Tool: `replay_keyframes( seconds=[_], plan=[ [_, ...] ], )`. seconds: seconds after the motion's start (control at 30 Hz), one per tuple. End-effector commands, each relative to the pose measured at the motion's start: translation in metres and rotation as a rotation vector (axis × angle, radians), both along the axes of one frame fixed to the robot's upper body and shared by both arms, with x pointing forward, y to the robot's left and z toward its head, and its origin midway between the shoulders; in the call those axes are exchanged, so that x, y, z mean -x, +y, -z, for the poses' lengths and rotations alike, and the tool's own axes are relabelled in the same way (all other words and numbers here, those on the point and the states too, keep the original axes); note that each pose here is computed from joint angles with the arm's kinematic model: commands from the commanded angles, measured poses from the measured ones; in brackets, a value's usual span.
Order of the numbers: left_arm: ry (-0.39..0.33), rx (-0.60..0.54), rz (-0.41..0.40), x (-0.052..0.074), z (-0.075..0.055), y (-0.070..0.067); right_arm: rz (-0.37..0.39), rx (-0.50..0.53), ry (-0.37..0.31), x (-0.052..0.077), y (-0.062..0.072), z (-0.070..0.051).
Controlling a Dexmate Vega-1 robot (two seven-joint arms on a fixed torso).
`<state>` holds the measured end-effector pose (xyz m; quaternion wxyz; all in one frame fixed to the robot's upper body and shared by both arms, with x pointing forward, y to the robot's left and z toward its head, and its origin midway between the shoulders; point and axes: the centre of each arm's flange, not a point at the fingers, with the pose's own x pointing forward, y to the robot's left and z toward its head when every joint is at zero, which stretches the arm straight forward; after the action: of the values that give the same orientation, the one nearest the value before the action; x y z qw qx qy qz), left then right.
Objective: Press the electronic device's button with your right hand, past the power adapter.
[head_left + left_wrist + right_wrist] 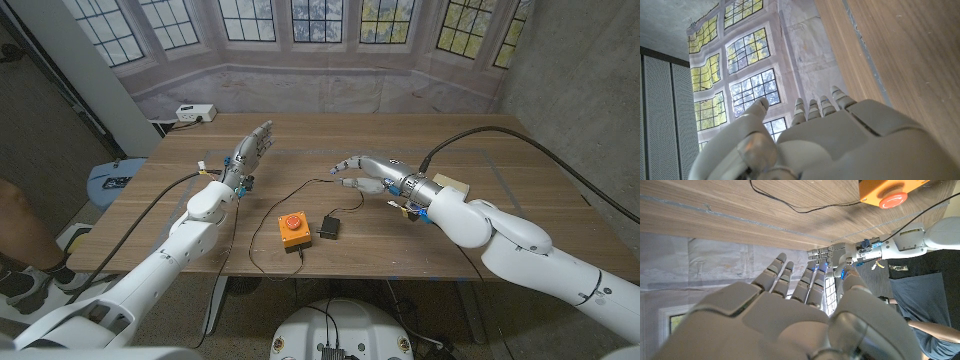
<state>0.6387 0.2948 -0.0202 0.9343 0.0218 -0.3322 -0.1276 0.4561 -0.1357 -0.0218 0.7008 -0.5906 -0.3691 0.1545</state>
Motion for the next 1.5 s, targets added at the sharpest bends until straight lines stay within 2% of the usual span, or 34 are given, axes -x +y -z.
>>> replay_keyframes(
  seconds=[0.03, 0.43, 0.8, 1.5],
  plan=[
    [-0.012, 0.006, -0.003, 0.005, 0.003, -0.002, -0.028, 0.046, -0.005, 0.013, 0.006, 0.009],
    [-0.028, 0.010, 0.005, 0.007, 0.002, -0.007, -0.027, 0.107, -0.018, 0.019, 0.014, 0.016],
    [-0.040, 0.011, 0.003, 0.008, 0.002, -0.002, -0.040, 0.143, -0.028, 0.021, 0.026, 0.022],
    [-0.071, 0.004, 0.012, 0.003, -0.002, 0.000, -0.051, 0.189, -0.054, 0.024, 0.040, 0.028]
  ],
)
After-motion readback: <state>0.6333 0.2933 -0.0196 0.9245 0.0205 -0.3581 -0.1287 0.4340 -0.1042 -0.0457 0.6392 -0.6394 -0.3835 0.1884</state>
